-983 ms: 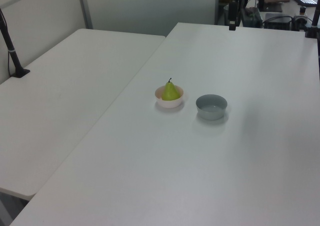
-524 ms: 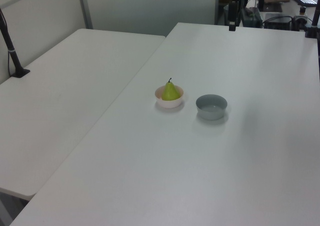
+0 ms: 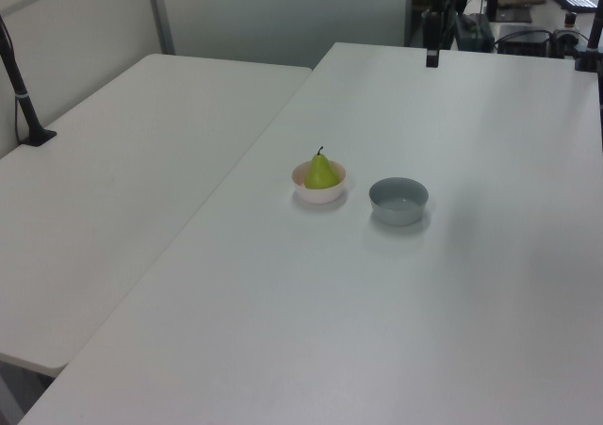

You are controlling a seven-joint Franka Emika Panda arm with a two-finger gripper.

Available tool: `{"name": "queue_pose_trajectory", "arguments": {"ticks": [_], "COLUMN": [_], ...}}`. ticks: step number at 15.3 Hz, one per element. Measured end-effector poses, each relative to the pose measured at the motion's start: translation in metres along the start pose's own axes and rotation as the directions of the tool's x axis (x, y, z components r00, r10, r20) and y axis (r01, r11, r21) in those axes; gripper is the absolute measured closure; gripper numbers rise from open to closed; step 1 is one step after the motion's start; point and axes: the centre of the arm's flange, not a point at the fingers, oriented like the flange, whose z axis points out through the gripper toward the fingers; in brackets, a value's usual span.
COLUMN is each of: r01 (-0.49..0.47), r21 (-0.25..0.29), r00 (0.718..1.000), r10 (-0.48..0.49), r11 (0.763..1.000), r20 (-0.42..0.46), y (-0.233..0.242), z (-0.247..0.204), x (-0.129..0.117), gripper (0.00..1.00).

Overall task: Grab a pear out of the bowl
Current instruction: 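Move the open gripper over the green pear in the pink bowl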

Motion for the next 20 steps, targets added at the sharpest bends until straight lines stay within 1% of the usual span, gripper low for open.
{"name": "queue_pose_trajectory", "arguments": {"ticks": [3,11,13,16,20], "r01": [0.015,0.043,0.042,0.010,0.002], "r21": [0.003,0.006,0.008,0.023,0.034], "r00": [1.000,0.986,0.981,0.966,0.954], "r10": [-0.015,-0.042,-0.040,-0.004,0.009], "r11": [1.000,0.999,0.999,1.000,0.999], "r20": [-0.022,-0.160,-0.192,-0.260,-0.300], "y": [-0.010,-0.031,-0.036,-0.050,-0.060], "z": [0.024,0.096,0.114,0.136,0.167], "x": [0.020,0.078,0.090,0.106,0.119], "gripper": [0.00,0.00,0.00,0.00,0.00]}}
